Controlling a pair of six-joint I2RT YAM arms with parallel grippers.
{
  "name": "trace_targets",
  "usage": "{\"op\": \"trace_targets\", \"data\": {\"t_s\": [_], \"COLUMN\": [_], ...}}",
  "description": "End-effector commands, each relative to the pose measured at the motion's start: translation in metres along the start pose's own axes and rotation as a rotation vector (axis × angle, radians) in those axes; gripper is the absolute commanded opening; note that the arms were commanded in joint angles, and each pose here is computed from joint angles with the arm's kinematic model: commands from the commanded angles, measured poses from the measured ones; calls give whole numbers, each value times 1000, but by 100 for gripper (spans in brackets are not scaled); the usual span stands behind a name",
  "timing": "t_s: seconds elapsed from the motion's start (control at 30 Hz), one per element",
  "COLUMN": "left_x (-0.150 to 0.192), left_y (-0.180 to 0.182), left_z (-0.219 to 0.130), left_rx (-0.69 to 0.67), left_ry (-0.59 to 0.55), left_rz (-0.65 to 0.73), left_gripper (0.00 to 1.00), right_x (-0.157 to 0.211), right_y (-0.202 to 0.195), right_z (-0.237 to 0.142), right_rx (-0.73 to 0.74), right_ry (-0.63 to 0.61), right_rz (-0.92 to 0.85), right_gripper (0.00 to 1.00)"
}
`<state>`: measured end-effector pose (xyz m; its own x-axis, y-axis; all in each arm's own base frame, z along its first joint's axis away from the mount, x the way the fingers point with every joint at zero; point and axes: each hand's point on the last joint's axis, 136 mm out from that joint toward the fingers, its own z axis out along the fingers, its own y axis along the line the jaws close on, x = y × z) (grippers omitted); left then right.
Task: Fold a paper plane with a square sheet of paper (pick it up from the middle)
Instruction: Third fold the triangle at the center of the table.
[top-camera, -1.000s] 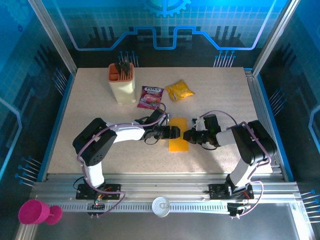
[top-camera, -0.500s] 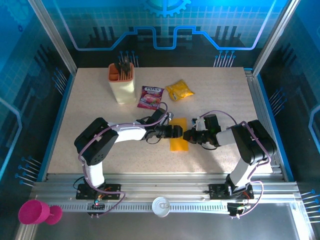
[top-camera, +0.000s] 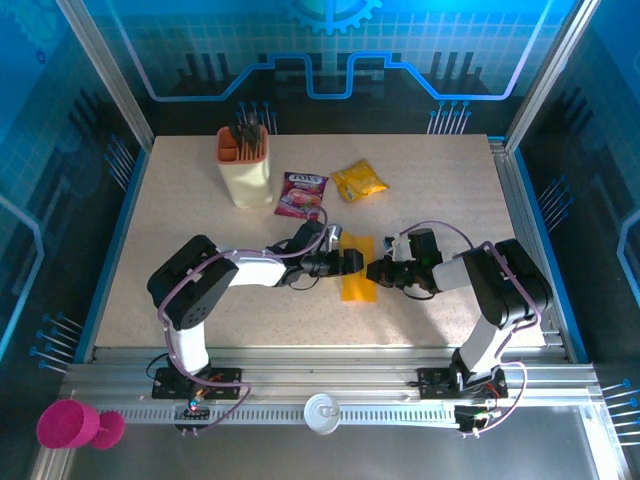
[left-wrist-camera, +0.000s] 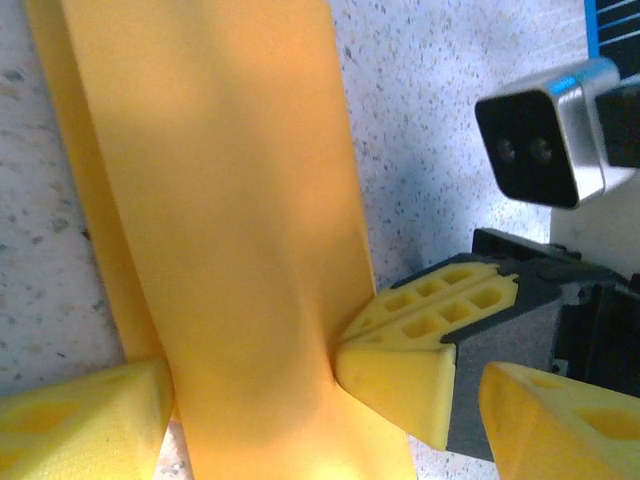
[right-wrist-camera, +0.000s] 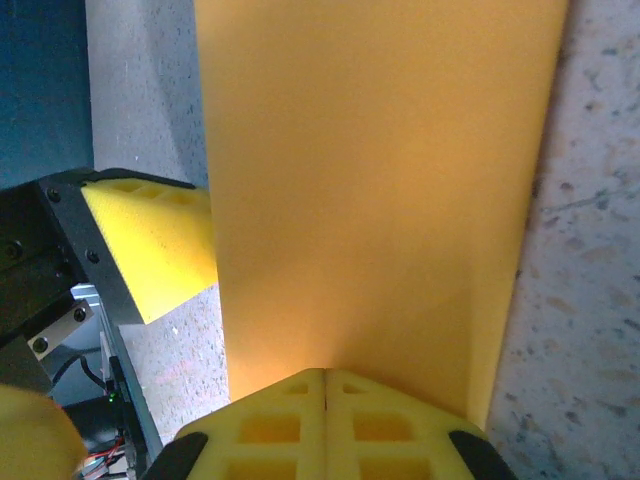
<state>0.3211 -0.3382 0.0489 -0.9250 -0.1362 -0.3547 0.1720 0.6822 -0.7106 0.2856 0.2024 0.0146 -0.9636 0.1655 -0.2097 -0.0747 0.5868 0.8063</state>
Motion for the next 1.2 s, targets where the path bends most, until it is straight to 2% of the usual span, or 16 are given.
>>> {"op": "trace_targets", "data": {"t_s": [0.0,0.27,0.4,0.9,1.1,1.17], "left_x": [-13,-17,-14,1,4,6], "left_y": [-15,-13,-11,6,9,10], "left_z": [-9,-11,-8,-4,-4,-4], "left_rx": [78,90,96,86,75,69], "left_ry": [-35,-41,-24,14,28,34], "left_rz": [0,1,5,28,36,36], "left_gripper": [81,81,76,19,1,0], "right_x": [32,31,30,20,9,5], "right_y": [-56,-56,-56,-44,-28,-20], "right_z": [-2,-2,-2,-4,-9,-11], "right_rx": [190,191,191,179,156,143], "right_ry": [54,56,58,55,53,51], "right_rz": [118,118,118,101,75,60], "right_gripper": [0,0,0,0,0,0]}}
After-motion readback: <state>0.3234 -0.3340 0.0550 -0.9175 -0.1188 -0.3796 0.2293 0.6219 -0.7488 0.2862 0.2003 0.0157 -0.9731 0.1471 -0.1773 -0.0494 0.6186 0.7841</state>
